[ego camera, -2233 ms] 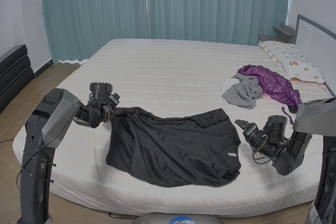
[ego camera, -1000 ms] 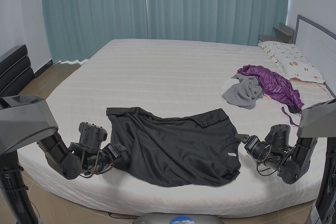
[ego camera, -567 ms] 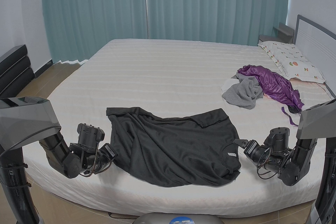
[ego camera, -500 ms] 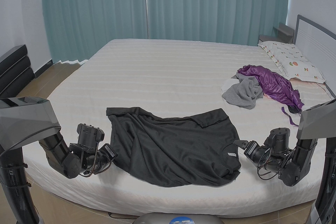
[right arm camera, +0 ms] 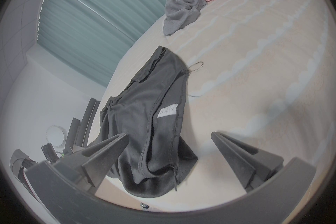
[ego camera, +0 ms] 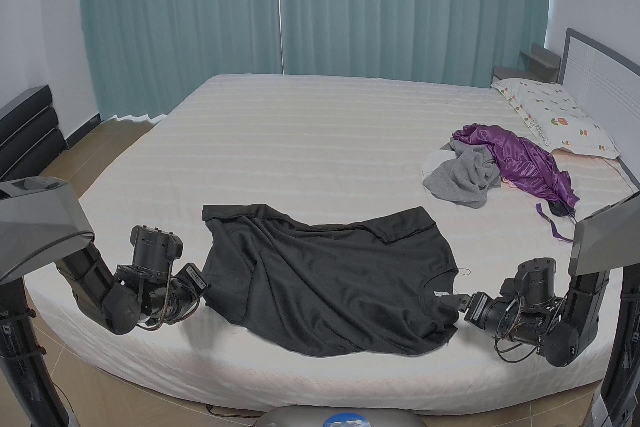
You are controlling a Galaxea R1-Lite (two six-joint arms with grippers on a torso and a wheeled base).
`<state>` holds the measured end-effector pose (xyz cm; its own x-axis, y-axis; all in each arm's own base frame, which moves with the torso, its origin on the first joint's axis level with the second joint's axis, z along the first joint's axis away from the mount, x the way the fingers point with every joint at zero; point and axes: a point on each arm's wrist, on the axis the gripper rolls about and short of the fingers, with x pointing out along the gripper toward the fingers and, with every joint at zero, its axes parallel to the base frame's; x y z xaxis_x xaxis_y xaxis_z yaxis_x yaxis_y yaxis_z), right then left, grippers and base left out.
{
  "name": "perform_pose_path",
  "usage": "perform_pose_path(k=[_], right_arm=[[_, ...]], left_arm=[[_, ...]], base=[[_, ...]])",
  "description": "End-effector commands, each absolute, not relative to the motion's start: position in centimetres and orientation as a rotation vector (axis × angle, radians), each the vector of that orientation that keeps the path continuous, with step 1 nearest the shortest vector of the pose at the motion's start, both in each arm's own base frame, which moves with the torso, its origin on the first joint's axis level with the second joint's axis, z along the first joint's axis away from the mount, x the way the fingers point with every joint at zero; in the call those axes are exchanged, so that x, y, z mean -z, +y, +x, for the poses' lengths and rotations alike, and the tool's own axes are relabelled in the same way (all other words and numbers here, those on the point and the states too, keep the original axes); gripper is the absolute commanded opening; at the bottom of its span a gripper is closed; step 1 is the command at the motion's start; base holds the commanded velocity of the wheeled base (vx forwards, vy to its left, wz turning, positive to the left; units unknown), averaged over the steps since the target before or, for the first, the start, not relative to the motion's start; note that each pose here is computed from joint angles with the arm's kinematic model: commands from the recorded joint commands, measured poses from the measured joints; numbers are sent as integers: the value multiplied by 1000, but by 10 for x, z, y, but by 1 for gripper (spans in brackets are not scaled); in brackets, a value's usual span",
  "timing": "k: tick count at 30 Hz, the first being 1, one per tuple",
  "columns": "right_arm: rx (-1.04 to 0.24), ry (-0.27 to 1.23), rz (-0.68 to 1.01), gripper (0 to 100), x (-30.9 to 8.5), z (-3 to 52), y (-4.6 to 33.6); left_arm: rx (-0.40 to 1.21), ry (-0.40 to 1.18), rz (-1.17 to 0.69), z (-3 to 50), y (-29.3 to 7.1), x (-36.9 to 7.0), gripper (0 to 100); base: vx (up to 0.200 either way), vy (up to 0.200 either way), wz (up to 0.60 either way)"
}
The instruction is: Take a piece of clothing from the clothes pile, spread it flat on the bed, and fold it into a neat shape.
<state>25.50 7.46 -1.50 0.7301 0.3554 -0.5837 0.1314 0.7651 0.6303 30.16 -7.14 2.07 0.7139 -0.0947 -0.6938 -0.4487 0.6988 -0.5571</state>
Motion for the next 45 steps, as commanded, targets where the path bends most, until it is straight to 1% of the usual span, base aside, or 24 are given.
perform_pose_path(k=[1, 9, 15, 19, 20, 25, 38, 42, 45], right_arm=[[-157, 790, 687, 100, 18, 249, 78], [-205, 822, 663, 100, 23, 246, 92], [-235, 814, 654, 100, 26, 252, 102], [-230, 798, 658, 100, 28, 259, 102], [-230, 790, 660, 0, 26, 260, 101], [-220, 731, 677, 0, 16, 269, 94], [-163, 606, 727, 0, 6, 299, 73], [-150, 544, 745, 0, 2, 317, 66], [-150, 472, 754, 0, -2, 342, 62]], left_arm=[[-212, 734, -798, 299, -68, -34, 0], [-220, 724, -806, 300, -64, -35, 0], [-220, 724, -806, 299, -64, -36, 0], [-222, 724, -806, 299, -63, -35, 0], [-220, 722, -805, 300, -63, -36, 0], [-223, 717, -808, 300, -62, -36, 0], [-245, 687, -825, 307, -53, -38, 0], [-252, 665, -845, 310, -48, -39, 0], [-238, 628, -856, 313, -48, -39, 0]], base=[[0, 0, 0], [0, 0, 0], [0, 0, 0], [0, 0, 0], [0, 0, 0], [0, 0, 0], [0, 0, 0], [0, 0, 0], [0, 0, 0]])
